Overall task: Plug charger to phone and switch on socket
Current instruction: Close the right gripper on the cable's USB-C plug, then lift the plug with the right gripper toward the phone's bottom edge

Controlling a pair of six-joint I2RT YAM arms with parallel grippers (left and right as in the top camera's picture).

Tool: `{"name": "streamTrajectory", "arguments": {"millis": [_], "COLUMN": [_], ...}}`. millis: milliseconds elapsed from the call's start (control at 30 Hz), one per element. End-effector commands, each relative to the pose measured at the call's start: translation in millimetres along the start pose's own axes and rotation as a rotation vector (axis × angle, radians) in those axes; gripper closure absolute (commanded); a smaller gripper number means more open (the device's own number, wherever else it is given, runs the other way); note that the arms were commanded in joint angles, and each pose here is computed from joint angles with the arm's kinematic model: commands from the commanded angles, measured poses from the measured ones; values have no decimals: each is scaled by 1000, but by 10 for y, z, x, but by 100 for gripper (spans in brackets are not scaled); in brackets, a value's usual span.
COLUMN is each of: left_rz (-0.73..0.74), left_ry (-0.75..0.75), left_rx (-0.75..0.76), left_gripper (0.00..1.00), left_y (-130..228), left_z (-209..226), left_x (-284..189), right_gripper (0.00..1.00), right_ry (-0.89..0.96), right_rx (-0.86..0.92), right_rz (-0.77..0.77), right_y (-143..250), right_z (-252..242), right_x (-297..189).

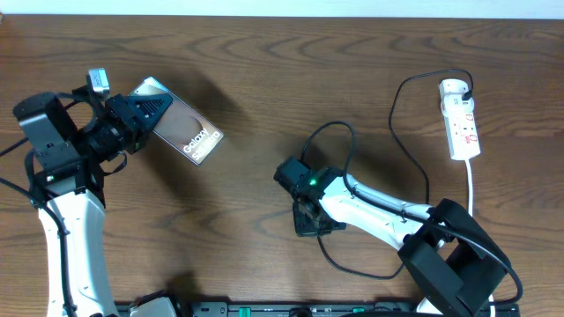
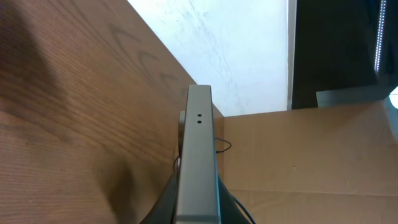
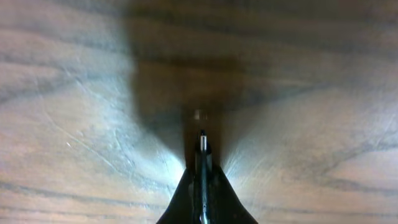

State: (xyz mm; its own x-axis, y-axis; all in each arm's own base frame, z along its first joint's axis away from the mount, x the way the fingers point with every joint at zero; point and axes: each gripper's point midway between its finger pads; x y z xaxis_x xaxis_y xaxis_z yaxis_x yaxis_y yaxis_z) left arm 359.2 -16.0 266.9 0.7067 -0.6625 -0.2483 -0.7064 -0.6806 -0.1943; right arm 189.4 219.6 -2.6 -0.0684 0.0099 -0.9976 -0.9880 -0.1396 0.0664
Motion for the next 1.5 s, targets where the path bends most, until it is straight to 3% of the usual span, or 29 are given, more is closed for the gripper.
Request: {"name": "streamTrajectory", "arguments": {"millis": [0,533,967,1300,1467], "left_rz": [12,18,18,18,18], "left_ry": [16,9,9,9,9], "left_rx": [29,29,32,32,32], "left_gripper": [93,93,93,93,93], "left_y": [19,40,40,40,41], "left_z": [-59,-32,-32,-32,-33], "left_x": [-4,-5,-5,-5,-5], "right_gripper": [99,99,99,99,99], "right_ry": [-29,-2,2,-28,-318], "right_rx": [27,25,57,44,-86], "right_rz": [51,118,115,-27,-89], "right_y": [85,297,244,-315,-631], "right_z": [83,132,141,74,441], "right_x": [1,78,101,-495,-1167]}}
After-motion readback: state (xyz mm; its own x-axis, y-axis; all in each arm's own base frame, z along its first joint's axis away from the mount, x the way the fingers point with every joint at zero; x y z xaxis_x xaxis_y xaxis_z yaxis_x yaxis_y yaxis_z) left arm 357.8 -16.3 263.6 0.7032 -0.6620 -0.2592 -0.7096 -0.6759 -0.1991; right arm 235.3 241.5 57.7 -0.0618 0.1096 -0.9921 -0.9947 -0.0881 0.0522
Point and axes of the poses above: each gripper's point midway between its finger pads, its own x axis out along the fingers, its own z axis along the line the jaws close on, y = z × x, and after that the axes turned 3 degrees about -x, right-handed
